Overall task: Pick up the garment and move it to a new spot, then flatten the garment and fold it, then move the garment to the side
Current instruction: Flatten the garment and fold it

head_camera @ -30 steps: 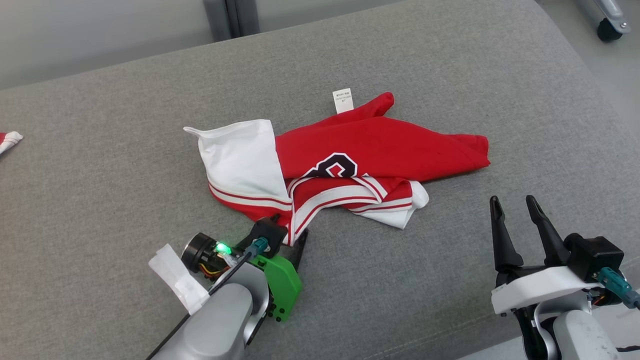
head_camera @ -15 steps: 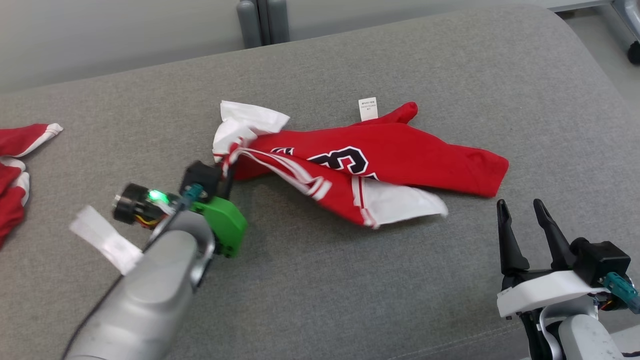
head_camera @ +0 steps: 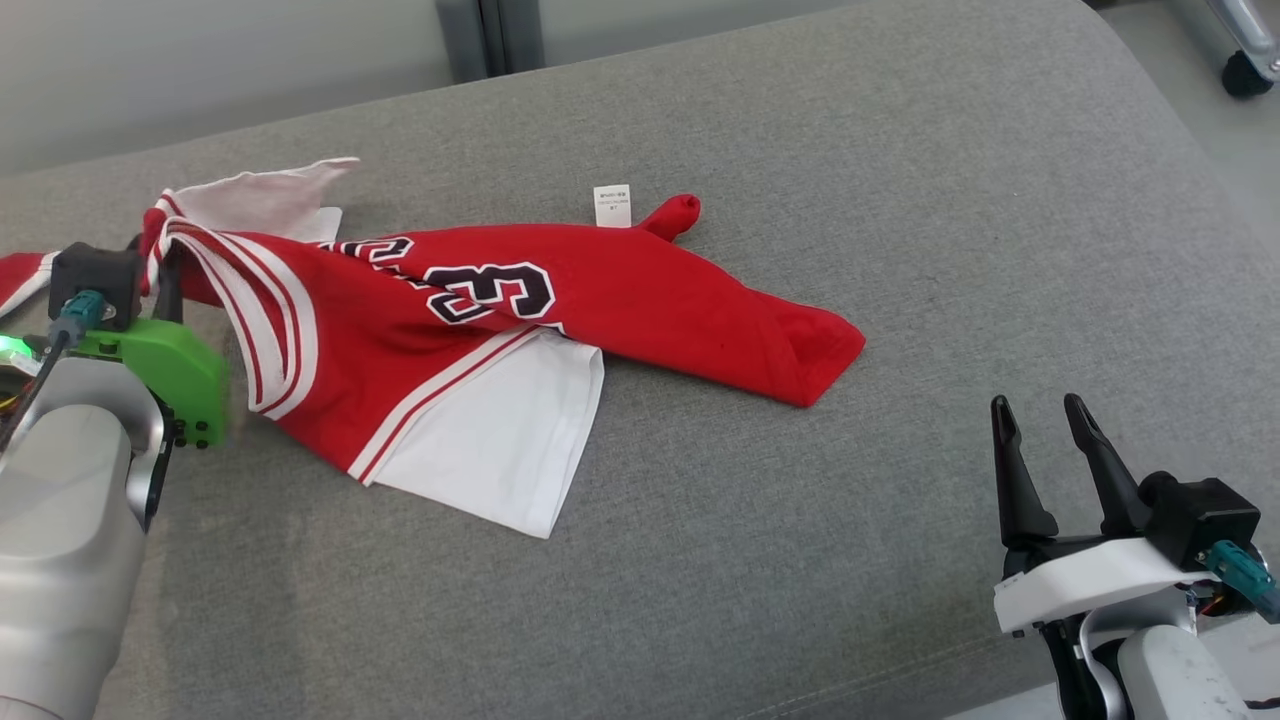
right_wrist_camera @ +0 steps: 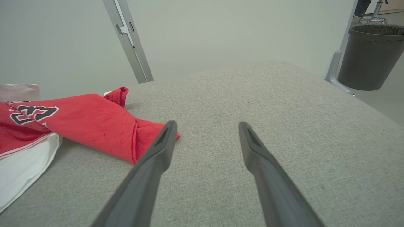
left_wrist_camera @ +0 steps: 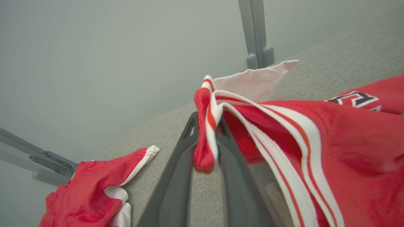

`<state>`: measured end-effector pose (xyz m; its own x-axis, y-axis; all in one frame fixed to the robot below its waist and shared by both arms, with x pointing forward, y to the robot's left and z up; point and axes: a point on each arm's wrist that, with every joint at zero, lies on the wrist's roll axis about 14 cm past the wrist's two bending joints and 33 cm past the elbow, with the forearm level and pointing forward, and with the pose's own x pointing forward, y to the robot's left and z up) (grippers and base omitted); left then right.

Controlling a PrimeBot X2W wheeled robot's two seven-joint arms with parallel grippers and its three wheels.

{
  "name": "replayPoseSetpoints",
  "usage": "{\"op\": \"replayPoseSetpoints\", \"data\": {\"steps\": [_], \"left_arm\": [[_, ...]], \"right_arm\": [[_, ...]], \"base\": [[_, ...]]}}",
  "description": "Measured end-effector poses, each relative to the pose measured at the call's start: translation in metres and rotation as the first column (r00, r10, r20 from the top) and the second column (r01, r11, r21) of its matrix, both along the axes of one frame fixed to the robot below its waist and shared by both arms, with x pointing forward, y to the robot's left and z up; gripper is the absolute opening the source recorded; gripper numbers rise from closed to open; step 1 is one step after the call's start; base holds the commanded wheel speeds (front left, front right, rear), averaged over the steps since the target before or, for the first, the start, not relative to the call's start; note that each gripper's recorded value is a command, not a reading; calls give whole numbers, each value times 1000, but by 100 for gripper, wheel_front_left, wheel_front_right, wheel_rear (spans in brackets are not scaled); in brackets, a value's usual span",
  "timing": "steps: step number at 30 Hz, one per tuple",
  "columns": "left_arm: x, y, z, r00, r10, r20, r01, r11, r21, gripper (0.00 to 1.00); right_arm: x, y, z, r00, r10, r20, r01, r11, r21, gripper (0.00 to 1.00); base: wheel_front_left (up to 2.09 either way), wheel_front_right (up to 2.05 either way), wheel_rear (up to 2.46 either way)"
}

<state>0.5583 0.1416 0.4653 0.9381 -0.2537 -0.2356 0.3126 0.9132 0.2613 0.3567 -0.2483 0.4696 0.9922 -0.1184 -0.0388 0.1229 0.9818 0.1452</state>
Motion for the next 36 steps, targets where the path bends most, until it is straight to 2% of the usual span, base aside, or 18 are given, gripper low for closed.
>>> {"op": "replayPoseSetpoints", "data": {"steps": [3,9,16,19,24,29,32,36], "left_arm": [[0,-3,-2,1000,12,7,-12,999,-33,100],[-29,-1,-17,998,58,-28,-61,991,-119,100],[-73,17,5,983,177,56,-156,951,-268,100],[-88,25,27,965,225,134,-174,934,-311,100],[-119,30,38,943,277,182,-202,915,-348,100],[-134,28,35,944,275,184,-199,916,-347,100],[-136,19,34,954,227,195,-157,935,-317,100],[-138,-13,18,982,111,155,-62,956,-288,100]], "right_arm": [[-2,-3,-2,1000,-9,-6,9,1000,0,100],[-6,0,2,1000,-3,7,3,1000,1,100],[0,17,9,998,49,33,-50,999,3,100],[5,28,13,996,79,46,-79,997,9,100],[14,43,16,990,127,56,-127,992,8,100],[20,53,18,986,156,60,-157,988,10,100],[21,56,18,985,164,60,-165,986,10,100],[20,57,18,984,167,60,-168,986,10,100]], "base": [[0,0,0],[0,0,0],[0,0,0],[0,0,0],[0,0,0],[0,0,0],[0,0,0],[0,0,0]]}}
